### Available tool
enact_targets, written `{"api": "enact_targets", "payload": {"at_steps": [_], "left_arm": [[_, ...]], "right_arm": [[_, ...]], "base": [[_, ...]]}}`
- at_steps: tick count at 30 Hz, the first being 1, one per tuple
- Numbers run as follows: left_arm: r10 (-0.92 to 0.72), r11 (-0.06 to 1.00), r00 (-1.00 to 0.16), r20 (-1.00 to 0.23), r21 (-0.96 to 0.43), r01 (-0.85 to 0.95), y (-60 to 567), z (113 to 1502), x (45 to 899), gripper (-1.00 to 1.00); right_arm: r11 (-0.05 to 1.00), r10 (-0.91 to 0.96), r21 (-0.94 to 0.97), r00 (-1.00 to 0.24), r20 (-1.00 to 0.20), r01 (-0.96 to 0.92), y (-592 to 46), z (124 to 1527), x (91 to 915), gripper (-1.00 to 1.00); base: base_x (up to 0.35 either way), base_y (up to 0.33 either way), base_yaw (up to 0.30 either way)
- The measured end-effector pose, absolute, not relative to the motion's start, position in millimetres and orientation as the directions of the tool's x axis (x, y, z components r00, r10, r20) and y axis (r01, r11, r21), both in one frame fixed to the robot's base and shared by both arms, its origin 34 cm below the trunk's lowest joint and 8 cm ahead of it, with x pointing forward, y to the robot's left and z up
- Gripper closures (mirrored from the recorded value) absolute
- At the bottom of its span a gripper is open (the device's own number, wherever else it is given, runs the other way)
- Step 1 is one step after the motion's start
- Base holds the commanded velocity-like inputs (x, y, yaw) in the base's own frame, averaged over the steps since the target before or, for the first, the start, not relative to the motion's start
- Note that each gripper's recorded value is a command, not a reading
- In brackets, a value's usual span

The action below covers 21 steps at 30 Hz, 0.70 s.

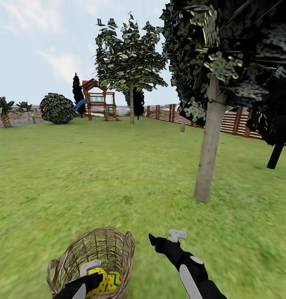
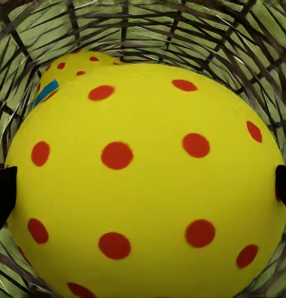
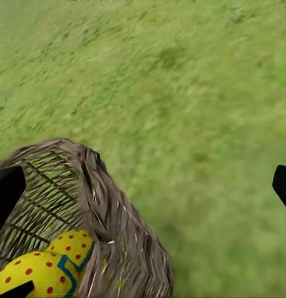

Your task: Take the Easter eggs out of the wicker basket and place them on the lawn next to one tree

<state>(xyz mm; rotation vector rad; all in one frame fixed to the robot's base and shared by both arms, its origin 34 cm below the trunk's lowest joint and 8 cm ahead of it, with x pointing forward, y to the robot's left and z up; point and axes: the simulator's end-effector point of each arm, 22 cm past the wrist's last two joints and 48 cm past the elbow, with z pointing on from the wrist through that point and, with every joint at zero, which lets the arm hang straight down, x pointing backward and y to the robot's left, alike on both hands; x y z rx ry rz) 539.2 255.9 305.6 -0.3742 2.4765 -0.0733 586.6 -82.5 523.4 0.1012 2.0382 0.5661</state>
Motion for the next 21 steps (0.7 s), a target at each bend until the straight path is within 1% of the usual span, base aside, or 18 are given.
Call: {"api": "enact_targets", "payload": {"at_steps": [8,21], "left_arm": [[-0.284,0.958,-0.712,-0.642,-0.163,-0.235,256,354,575,1.0],[-0.284,0.958,-0.707,-0.647,-0.164,-0.234,256,386,584,1.0]], "right_arm": [[0.888,0.298,0.431,-0.517,-0.803,-0.158,-83,541,591,-1.0],[0.888,0.298,0.432,-0.517,-0.802,-0.158,-83,570,599,-1.0]], "base": [[0.0,0.0,0.0],[0.0,0.0,0.0]]}}
